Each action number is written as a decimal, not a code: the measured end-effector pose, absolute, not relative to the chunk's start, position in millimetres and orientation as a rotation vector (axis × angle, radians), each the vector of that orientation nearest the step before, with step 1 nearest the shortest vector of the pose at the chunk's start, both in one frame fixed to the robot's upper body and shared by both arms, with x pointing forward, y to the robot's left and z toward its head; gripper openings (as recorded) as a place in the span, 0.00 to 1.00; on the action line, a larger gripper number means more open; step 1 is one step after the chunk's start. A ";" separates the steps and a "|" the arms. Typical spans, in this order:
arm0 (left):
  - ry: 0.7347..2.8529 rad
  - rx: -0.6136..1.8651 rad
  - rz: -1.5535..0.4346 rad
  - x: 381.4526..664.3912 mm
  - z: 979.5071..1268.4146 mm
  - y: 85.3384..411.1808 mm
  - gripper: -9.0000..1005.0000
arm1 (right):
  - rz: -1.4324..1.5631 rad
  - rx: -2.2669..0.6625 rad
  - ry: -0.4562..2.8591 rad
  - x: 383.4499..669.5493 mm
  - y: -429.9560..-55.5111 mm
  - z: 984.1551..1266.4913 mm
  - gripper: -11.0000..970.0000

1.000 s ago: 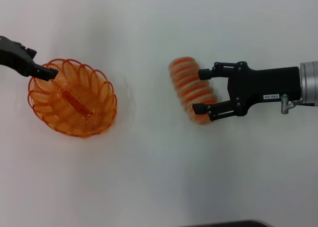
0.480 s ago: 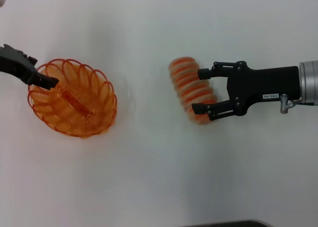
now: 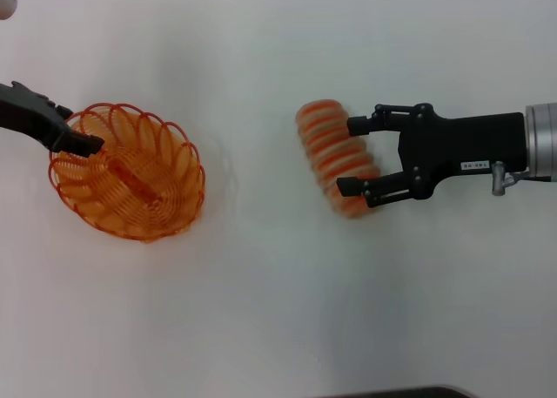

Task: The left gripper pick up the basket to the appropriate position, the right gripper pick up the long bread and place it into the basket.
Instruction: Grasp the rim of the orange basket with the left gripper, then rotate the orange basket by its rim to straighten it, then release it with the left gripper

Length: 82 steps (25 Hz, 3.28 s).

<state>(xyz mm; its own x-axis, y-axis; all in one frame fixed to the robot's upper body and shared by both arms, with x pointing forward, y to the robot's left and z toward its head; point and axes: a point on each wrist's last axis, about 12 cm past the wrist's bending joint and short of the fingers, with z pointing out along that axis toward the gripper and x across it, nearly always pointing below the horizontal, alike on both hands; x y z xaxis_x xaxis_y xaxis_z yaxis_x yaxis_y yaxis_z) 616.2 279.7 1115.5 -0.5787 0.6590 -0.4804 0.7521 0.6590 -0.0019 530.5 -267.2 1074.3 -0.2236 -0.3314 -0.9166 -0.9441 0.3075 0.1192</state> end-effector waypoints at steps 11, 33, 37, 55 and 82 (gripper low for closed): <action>2.435 1.104 -0.258 616.4 1114.4 282.9 0.47 | 0.906 -1.158 1.730 531.9 -268.1 1076.2 0.95; 2.642 0.799 -0.468 610.0 1136.9 278.7 0.15 | 0.979 -1.060 1.641 532.5 -274.1 1094.8 0.95; 2.696 0.679 -0.532 608.3 1141.3 276.0 0.13 | 0.972 -0.999 1.648 534.7 -277.8 1096.4 0.95; 2.688 0.242 -0.838 593.3 1135.0 285.3 0.09 | 0.890 -0.756 1.631 540.1 -293.0 1094.0 0.94; 2.537 -0.146 -0.817 583.6 1106.3 285.6 0.08 | 0.765 -0.622 1.567 541.2 -294.2 1077.4 0.94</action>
<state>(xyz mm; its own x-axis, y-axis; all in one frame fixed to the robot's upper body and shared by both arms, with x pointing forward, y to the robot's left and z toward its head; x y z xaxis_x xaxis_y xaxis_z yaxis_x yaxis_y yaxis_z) 583.6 285.6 1106.3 -0.8851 -0.2375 -0.4003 0.0408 0.8172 -0.5749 541.2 -294.2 1077.4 -0.1327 0.0340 -0.9906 -0.7603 0.6377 0.1237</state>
